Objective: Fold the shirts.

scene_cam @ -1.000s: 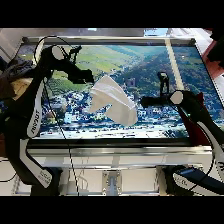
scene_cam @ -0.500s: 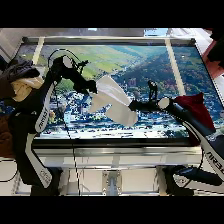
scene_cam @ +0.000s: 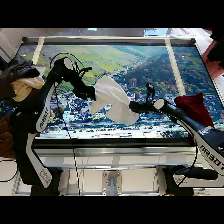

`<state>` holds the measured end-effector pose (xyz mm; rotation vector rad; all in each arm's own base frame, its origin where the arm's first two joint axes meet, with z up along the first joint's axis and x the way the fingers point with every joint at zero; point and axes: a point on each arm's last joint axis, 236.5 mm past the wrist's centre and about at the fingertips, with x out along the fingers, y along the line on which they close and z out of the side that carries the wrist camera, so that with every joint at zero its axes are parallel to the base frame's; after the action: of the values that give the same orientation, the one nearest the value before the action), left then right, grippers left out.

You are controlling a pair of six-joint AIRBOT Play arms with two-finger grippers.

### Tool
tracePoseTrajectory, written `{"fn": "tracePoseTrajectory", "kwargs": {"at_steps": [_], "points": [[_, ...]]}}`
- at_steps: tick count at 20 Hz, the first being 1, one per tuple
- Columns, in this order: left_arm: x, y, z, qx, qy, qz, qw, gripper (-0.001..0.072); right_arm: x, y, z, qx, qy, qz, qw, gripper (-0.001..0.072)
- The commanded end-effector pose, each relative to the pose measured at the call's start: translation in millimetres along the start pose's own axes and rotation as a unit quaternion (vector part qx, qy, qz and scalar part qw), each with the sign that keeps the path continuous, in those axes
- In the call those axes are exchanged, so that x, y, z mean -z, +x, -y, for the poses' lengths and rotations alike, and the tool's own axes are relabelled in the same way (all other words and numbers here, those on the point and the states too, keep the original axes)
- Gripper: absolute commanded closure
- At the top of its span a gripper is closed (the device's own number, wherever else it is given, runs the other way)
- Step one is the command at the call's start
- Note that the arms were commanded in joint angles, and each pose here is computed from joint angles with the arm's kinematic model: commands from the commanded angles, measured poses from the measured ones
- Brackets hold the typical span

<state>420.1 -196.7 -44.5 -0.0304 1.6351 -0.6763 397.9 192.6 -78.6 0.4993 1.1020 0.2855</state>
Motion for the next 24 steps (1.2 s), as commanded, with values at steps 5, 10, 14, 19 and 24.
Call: {"fn": "tracePoseTrajectory", "kwargs": {"at_steps": [5,10,14,19,24], "points": [[18,27,-11,0.002,-0.001,-0.032,0.999,0.0107,-56,-19,-3,0.000,-0.017,0.057,0.998,0.0682],[-22,32,11,0.049,-0.006,0.054,0.997,0.0107,-70,-25,-15,-0.008,-0.029,0.071,0.997,0.0683],[-48,35,26,0.054,0.000,0.103,0.993,0.0108,-70,-25,-15,-0.008,-0.030,0.070,0.997,0.0682],[-37,50,38,0.059,0.012,0.072,0.996,0.0694,-71,-25,-14,-0.006,-0.029,0.073,0.997,0.0683],[13,41,35,0.061,0.045,-0.033,0.997,0.0694,-93,-45,-12,0.015,-0.082,0.080,0.993,0.0683]]}}
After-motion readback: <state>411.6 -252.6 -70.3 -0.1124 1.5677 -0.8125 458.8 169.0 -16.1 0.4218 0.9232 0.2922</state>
